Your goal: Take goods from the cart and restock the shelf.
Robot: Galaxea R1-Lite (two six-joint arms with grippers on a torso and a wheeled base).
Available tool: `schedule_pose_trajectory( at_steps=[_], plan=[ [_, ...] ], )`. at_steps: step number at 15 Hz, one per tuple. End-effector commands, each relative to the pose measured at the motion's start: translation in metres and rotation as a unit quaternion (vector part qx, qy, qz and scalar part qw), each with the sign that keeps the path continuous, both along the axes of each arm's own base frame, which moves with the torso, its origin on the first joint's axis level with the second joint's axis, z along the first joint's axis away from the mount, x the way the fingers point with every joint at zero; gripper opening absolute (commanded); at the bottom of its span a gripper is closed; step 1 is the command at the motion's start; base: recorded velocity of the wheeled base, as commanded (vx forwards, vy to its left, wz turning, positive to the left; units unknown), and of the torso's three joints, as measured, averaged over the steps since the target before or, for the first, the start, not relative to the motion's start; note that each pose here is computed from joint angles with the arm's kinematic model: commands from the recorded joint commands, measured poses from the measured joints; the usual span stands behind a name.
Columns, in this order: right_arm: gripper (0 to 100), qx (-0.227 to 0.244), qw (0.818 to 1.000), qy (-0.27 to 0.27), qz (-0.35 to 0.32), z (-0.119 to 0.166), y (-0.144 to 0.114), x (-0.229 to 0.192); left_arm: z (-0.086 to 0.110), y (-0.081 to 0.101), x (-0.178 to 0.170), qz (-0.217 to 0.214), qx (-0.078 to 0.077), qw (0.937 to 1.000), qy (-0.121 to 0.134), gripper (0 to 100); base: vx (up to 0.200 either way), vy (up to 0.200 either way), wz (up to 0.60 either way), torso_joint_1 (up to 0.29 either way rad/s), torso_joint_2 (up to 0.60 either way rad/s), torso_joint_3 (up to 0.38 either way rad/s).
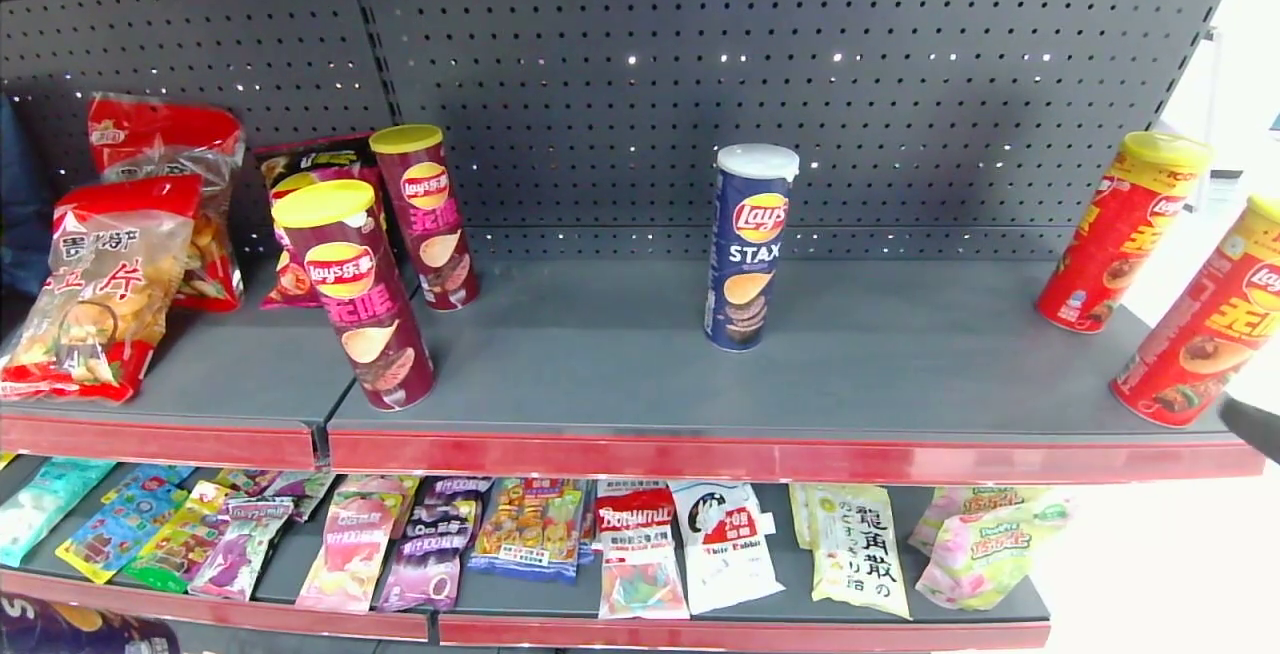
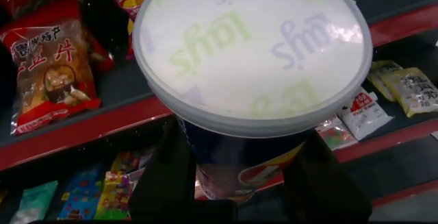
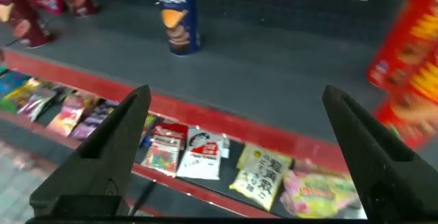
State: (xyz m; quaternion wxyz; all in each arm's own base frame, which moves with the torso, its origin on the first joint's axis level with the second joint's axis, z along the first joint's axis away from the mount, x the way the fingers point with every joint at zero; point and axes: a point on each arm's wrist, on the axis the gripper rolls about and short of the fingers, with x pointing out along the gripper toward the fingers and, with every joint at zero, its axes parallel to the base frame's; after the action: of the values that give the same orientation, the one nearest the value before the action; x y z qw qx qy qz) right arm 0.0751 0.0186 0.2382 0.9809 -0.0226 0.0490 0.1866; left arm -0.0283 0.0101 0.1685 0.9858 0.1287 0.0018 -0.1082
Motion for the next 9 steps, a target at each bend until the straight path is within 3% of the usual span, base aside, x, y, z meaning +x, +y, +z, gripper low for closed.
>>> schedule_pose_trajectory(
  at_steps=[1, 4, 9],
  plan=[
    [100, -0.032, 0.991, 0.093, 0.093, -0.009, 0.048, 0.102, -0.001, 0.000, 0.000, 0.005, -0.001, 1.0000, -0.001, 0, 0.000, 0.000, 0.00, 0.000, 0.00, 0.000],
    [100, -0.022, 0.991, 0.084, 0.100, -0.016, 0.070, 0.149, -0.001, 0.001, 0.000, 0.018, 0.000, 0.9998, -0.001, 0, 0.000, 0.000, 0.00, 0.000, 0.00, 0.000],
    [100, -0.005, 0.995, 0.032, 0.094, -0.055, 0.098, 0.222, 0.001, 0.001, 0.002, 0.034, 0.003, 0.9994, 0.006, 0, 0.000, 0.000, 0.00, 0.000, 0.00, 0.000]
  ],
)
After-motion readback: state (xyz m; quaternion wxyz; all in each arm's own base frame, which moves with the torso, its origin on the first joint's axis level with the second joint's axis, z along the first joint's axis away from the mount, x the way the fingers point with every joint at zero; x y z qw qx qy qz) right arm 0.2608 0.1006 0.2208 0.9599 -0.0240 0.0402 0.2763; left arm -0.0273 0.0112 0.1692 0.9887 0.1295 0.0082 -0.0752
